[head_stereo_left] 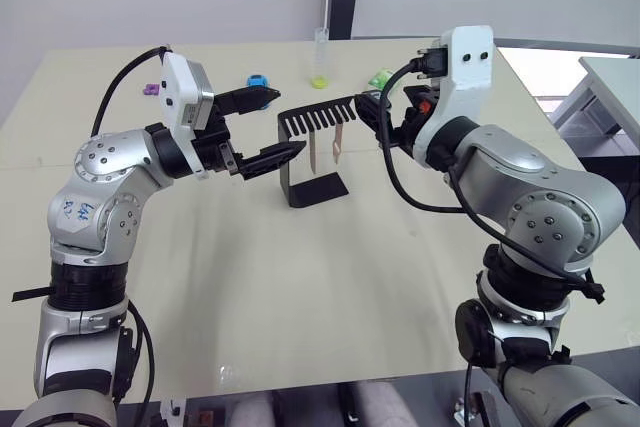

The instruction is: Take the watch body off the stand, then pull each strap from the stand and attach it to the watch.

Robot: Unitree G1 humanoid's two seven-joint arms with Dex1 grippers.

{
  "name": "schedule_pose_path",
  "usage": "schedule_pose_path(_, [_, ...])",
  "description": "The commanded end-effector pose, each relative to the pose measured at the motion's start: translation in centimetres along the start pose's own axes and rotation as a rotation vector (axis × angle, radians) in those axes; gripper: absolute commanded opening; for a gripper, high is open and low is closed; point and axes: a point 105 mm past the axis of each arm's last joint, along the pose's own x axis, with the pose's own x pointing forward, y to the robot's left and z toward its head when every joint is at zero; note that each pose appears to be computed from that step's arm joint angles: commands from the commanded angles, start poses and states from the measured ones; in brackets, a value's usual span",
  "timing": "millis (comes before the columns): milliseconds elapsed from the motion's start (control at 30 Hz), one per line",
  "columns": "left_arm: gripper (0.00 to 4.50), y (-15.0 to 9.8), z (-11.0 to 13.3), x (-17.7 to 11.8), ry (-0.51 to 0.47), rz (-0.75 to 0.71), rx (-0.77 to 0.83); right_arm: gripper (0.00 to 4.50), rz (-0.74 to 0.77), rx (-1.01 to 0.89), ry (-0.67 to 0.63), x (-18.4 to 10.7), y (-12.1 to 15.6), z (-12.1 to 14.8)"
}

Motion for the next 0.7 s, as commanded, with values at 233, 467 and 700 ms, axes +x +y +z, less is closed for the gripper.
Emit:
schedule_pose_path(233, [4.50,0.1,1.4,0.1,-0.039,0.019,0.069,4.46,-0.004,-0.013,-0.062,0.5,0.4,1.3])
schedule_pose_path(467, [4.50,0.4,1.6,0.1,-0.042,0.035,0.068,4.46,-0.002,-0.009,-0.053,1.0,0.2,1.1])
schedule_pose_path(700, [4.50,0.2,1.7,0.3,-0.045,0.033,0.068,4.46,-0.013,-0.004,-0.054,1.4,0.0,0.8])
